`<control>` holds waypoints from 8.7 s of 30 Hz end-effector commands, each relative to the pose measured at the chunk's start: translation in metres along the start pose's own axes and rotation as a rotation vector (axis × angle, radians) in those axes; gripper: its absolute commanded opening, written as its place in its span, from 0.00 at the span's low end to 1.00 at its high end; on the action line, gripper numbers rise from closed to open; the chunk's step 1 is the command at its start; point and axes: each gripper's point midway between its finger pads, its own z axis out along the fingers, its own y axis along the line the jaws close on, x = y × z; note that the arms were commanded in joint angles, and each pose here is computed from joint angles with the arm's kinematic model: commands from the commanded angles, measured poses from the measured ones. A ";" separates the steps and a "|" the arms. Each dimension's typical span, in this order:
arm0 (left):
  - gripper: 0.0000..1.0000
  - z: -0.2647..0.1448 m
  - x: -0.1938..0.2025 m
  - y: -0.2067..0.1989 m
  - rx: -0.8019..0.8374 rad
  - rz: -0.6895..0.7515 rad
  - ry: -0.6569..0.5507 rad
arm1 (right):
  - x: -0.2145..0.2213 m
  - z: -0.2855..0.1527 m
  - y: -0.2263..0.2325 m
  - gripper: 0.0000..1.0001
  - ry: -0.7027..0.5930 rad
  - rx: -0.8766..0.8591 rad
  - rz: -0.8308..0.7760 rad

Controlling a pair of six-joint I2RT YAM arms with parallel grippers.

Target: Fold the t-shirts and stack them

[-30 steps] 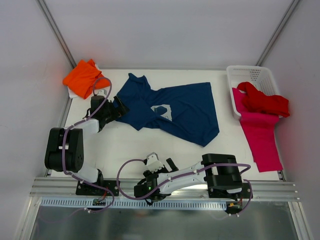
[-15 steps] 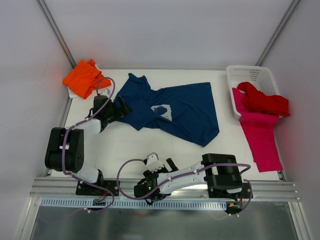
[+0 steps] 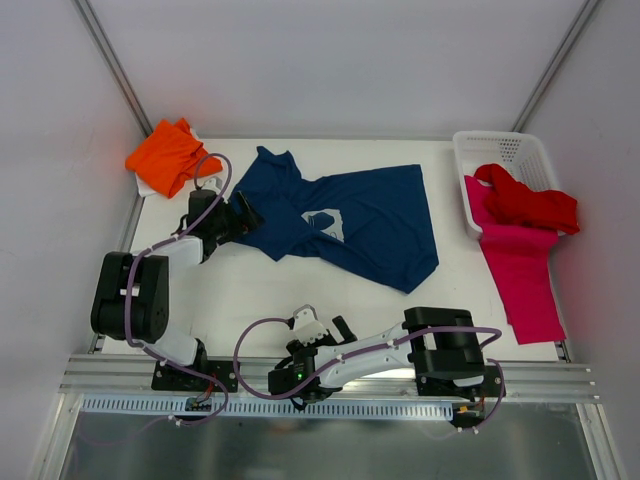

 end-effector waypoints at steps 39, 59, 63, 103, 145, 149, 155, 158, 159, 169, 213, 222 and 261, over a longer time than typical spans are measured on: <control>0.00 -0.045 -0.059 -0.047 0.040 0.051 -0.107 | 0.048 0.026 0.017 0.99 0.157 -0.026 -0.030; 0.00 -0.171 0.021 -0.054 0.130 -0.133 -0.091 | 0.047 0.017 -0.001 1.00 0.113 -0.006 -0.023; 0.00 -0.185 0.040 -0.049 0.132 -0.175 -0.072 | 0.045 0.015 0.003 0.99 0.107 -0.011 -0.018; 0.99 -0.229 0.074 0.000 -0.044 -0.458 -0.178 | -0.028 0.003 -0.130 0.99 -0.070 -0.034 0.459; 0.00 -0.128 0.136 0.050 -0.165 -0.361 0.047 | 0.036 0.120 -0.178 0.99 0.234 -0.193 0.981; 0.00 -0.129 0.137 0.044 -0.144 -0.356 0.067 | 0.053 0.109 -0.193 0.99 0.245 -0.115 0.981; 0.00 -0.128 0.138 0.046 -0.157 -0.340 0.050 | 0.064 0.104 -0.210 0.99 0.194 -0.046 1.018; 0.00 -0.126 0.144 0.048 -0.170 -0.340 0.071 | 0.059 0.100 -0.213 0.99 0.183 -0.049 1.023; 0.00 -0.126 0.149 0.049 -0.179 -0.334 0.090 | 0.055 0.098 -0.215 0.99 0.169 -0.053 1.031; 0.00 -0.131 0.213 0.061 -0.292 -0.317 0.290 | -0.031 0.080 -0.255 0.99 -0.009 -0.075 0.922; 0.00 -0.001 -0.028 -0.131 -0.020 0.219 -0.133 | -0.241 0.286 -0.277 0.23 0.096 -0.478 0.973; 0.00 0.100 -0.041 -0.104 -0.055 0.158 -0.025 | -0.229 0.348 -0.286 0.00 0.138 -0.472 1.059; 0.00 0.236 -0.114 -0.073 0.157 -0.135 0.125 | -0.175 0.386 -0.398 0.85 -0.035 -0.617 1.505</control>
